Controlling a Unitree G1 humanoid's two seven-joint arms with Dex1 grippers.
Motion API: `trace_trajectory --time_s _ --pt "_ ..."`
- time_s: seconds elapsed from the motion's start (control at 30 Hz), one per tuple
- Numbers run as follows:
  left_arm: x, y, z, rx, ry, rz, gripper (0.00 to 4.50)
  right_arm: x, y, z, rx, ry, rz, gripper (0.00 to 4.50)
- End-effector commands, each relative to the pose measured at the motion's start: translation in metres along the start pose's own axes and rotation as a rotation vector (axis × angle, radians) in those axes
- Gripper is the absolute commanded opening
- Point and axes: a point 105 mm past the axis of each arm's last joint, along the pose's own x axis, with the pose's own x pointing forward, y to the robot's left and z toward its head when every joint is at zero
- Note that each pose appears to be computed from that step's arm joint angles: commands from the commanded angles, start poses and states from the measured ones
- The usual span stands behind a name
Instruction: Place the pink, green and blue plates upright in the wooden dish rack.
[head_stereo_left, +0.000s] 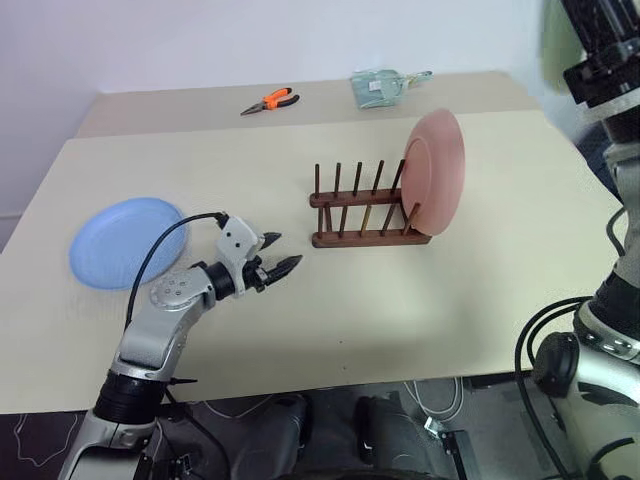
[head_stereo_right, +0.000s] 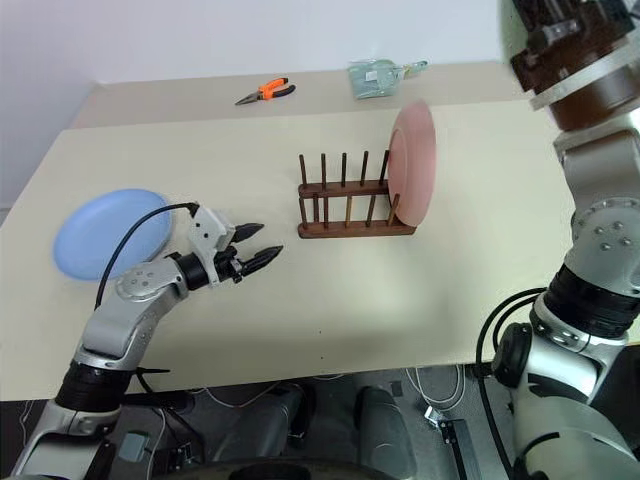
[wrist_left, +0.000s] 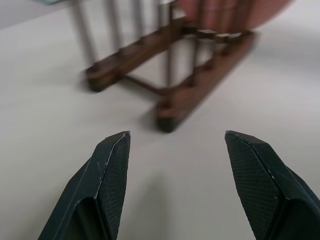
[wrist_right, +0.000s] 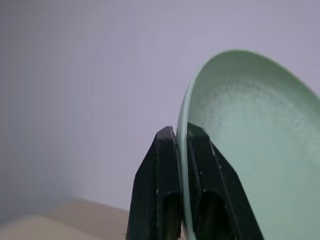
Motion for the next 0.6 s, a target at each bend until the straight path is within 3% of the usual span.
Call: trace_trajectory --time_s 0.03,0.13,0.3,0.6 --pt "-0.004 0.005 0.006 0.038 -0.036 0.032 3.09 0.012 0.052 -0.008 0.211 -0.002 0.193 0.03" --pt "-0.004 0.004 0.004 0.045 -0.037 0.035 3.09 0.016 0.065 -0.048 0.399 0.072 0.169 0.03" --pt "-0.004 0.001 0.004 0.041 -0.042 0.041 3.09 0.014 0.049 -0.107 0.557 0.18 -0.043 0.03" --pt "-0.006 -0.001 0.001 0.037 -0.036 0.036 3.09 0.009 0.023 -0.13 0.631 0.175 -0.225 0.03"
